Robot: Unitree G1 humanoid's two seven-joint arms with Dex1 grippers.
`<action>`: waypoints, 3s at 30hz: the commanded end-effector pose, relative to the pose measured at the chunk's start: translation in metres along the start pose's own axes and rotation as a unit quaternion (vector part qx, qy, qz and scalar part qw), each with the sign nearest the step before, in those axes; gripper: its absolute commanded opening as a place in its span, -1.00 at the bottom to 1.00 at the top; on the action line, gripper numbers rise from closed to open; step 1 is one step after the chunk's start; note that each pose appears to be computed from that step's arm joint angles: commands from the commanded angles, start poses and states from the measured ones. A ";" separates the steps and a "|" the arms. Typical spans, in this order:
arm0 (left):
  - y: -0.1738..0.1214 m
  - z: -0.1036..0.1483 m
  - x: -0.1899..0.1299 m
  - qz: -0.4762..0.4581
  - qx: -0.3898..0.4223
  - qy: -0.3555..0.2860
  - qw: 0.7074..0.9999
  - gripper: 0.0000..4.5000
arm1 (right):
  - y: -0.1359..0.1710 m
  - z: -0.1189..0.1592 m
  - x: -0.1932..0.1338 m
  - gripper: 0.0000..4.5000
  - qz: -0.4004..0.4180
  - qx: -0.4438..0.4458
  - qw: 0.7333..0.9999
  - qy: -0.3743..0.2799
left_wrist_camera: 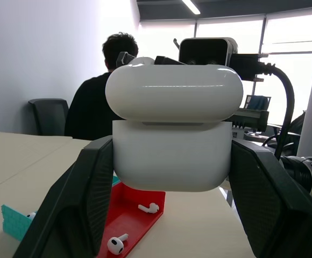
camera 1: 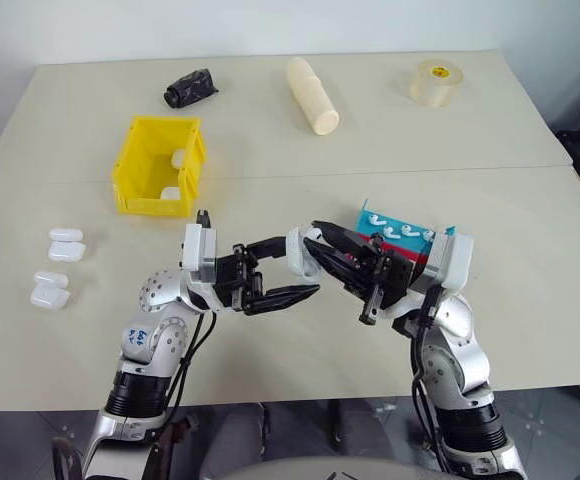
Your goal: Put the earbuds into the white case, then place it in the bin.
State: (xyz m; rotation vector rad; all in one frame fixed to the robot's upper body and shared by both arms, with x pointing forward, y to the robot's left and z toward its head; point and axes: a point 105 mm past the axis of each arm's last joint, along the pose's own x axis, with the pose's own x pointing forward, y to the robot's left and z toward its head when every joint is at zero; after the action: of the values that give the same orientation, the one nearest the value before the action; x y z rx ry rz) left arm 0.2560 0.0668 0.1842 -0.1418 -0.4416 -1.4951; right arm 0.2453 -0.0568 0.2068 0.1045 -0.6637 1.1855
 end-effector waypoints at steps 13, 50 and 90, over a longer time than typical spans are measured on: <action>0.001 0.026 0.012 -0.014 0.043 -0.043 0.998 0.24 | 0.010 -0.007 -0.005 -0.78 0.039 -0.011 0.999 0.034; -0.008 0.012 0.012 -0.034 0.027 -0.010 0.999 0.24 | 0.012 -0.004 0.004 -0.78 0.091 -0.034 0.994 0.052; -0.004 0.003 -0.032 0.075 0.091 0.024 0.993 0.24 | -0.047 0.044 -0.198 0.98 -0.131 -0.101 0.927 0.335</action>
State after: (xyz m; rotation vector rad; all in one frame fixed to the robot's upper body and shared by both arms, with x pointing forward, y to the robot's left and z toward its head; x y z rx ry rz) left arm 0.2544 0.0992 0.1657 -0.0152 -0.4626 -1.3070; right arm 0.2292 -0.2459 0.1423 -0.3095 -0.1201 0.8484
